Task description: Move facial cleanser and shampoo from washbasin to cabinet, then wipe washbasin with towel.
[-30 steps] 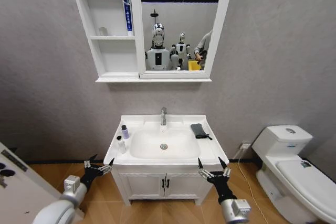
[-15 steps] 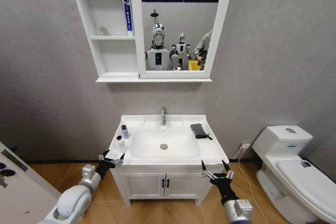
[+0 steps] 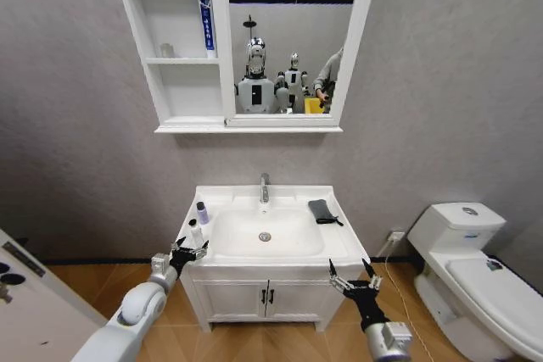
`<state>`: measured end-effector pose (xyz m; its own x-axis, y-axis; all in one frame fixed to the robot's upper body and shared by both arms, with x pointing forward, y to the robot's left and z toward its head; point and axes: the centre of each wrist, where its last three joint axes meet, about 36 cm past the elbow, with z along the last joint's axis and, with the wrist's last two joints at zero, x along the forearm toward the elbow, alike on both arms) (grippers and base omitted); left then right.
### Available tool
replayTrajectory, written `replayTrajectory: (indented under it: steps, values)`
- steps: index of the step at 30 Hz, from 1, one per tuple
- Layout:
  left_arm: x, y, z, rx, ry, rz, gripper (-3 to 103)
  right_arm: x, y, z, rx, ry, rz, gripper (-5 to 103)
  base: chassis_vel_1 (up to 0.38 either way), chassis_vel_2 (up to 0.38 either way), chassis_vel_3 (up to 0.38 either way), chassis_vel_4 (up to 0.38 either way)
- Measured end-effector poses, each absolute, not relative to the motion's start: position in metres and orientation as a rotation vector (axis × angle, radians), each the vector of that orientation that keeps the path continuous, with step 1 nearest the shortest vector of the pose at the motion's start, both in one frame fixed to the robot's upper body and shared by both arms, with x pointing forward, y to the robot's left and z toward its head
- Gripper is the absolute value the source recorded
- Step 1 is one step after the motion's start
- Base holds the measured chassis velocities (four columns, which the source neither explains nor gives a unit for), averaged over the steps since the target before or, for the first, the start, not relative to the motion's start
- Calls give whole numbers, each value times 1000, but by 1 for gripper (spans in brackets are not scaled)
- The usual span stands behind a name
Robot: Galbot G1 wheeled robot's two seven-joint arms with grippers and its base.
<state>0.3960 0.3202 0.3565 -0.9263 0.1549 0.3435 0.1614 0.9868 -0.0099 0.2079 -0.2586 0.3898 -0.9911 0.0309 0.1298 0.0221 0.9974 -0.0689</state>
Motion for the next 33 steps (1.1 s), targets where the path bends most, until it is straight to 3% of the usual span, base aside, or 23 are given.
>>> replayTrajectory:
  steps: [10, 14, 16, 17, 19, 20, 24, 26, 33]
  values:
    - [407, 318, 344, -157, -2803, -13, 98, 207, -261, 389, -40, -3006, 99, 100, 0, 0, 0, 0]
    - [407, 317, 339, -152, -2810, -4, 84, 206, -262, 390, -43, -3005, 104, 100, 0, 0, 0, 0]
    - [407, 316, 338, -156, -2812, 1, 84, 206, -263, 390, -44, -3005, 105, 100, 0, 0, 0, 0]
    - [407, 315, 338, -160, -2814, 6, 72, 205, -263, 391, -43, -3005, 105, 100, 0, 0, 0, 0]
    - [407, 315, 338, -162, -2814, 8, 72, 205, -263, 391, -44, -3006, 106, 100, 0, 0, 0, 0]
    - [405, 314, 339, -167, -2816, 12, 61, 205, -263, 392, -45, -3008, 108, 100, 0, 0, 0, 0]
    - [400, 313, 344, -174, -2824, 19, 51, 205, -263, 394, -47, -3012, 109, 100, 0, 0, 0, 0]
    - [395, 315, 346, -172, -2826, 17, 40, 205, -262, 395, -56, -3013, 107, 100, 0, 0, 0, 0]
    - [391, 316, 351, -173, -2835, 14, 30, 203, -260, 397, -61, -3015, 106, 100, 0, 0, 0, 0]
